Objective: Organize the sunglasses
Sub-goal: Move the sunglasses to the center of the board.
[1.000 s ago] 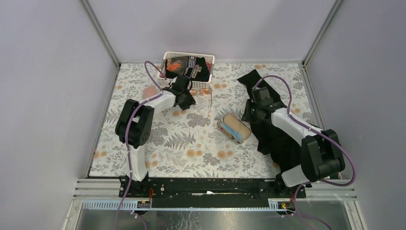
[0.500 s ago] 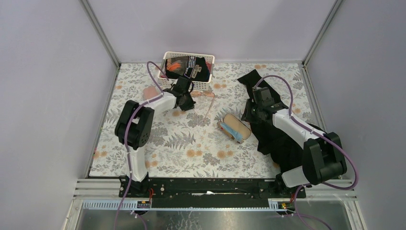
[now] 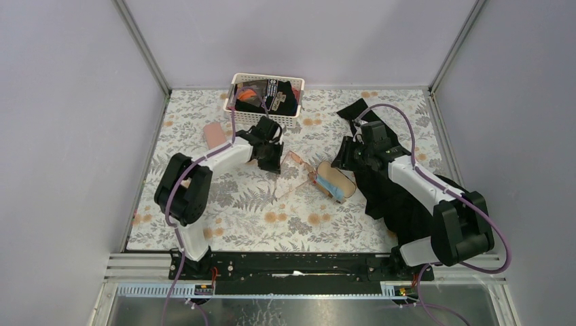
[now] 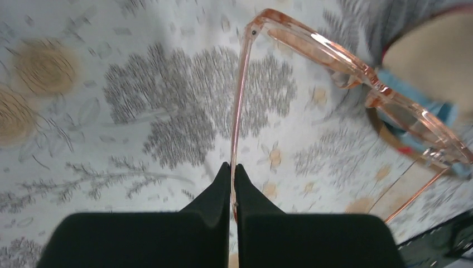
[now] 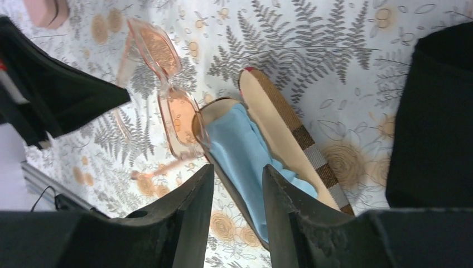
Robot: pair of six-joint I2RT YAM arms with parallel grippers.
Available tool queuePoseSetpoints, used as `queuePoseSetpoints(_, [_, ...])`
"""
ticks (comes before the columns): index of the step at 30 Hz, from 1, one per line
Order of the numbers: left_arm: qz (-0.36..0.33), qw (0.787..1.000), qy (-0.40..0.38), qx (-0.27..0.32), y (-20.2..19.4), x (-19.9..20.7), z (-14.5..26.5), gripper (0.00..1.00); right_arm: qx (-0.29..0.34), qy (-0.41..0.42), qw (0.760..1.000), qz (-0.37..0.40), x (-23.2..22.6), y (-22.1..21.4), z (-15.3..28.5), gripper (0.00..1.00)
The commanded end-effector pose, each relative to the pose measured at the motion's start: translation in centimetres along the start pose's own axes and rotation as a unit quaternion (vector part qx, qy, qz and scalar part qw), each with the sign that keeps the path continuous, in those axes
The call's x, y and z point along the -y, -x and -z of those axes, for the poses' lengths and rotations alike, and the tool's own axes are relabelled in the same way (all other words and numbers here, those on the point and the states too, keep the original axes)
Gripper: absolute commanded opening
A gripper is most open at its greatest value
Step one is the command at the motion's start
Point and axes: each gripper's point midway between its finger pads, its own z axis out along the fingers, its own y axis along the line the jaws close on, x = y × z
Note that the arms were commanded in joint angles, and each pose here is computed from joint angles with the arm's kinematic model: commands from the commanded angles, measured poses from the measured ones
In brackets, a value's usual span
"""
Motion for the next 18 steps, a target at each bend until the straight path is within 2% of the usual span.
queuePoseSetpoints(1, [-0.089,0.992,0.024,-0.086,-5.5,-1.8,2.0,0.00,0.005,0.067,0.998,0.008,-3.0,0.8,0.6,0.46])
queuePoseSetpoints(3, [-0.108,0.989,0.036,-0.098,-6.6,-2.3,2.4,0.01,0.001,0.077,0.997,0.010,-3.4,0.6,0.6,0.47])
queuePoseSetpoints(5, [-0.111,0.988,0.048,-0.095,-6.9,-2.5,2.4,0.07,-0.004,0.091,0.996,0.013,-4.1,0.4,0.6,0.48])
queuePoseSetpoints(9, [-0.111,0.988,0.058,-0.094,-6.9,-2.3,2.2,0.29,-0.014,0.101,0.993,0.056,-6.7,-0.7,-0.1,0.51])
queuePoseSetpoints(14, [-0.097,0.988,0.104,-0.063,-5.5,-3.2,4.0,0.32,-0.038,0.111,0.988,0.105,-9.8,-2.4,-1.6,0.52])
queuePoseSetpoints(18, [-0.065,0.993,0.093,-0.033,-5.2,-2.3,6.1,0.30,-0.054,0.126,0.983,0.125,-11.6,-3.4,-2.5,0.52])
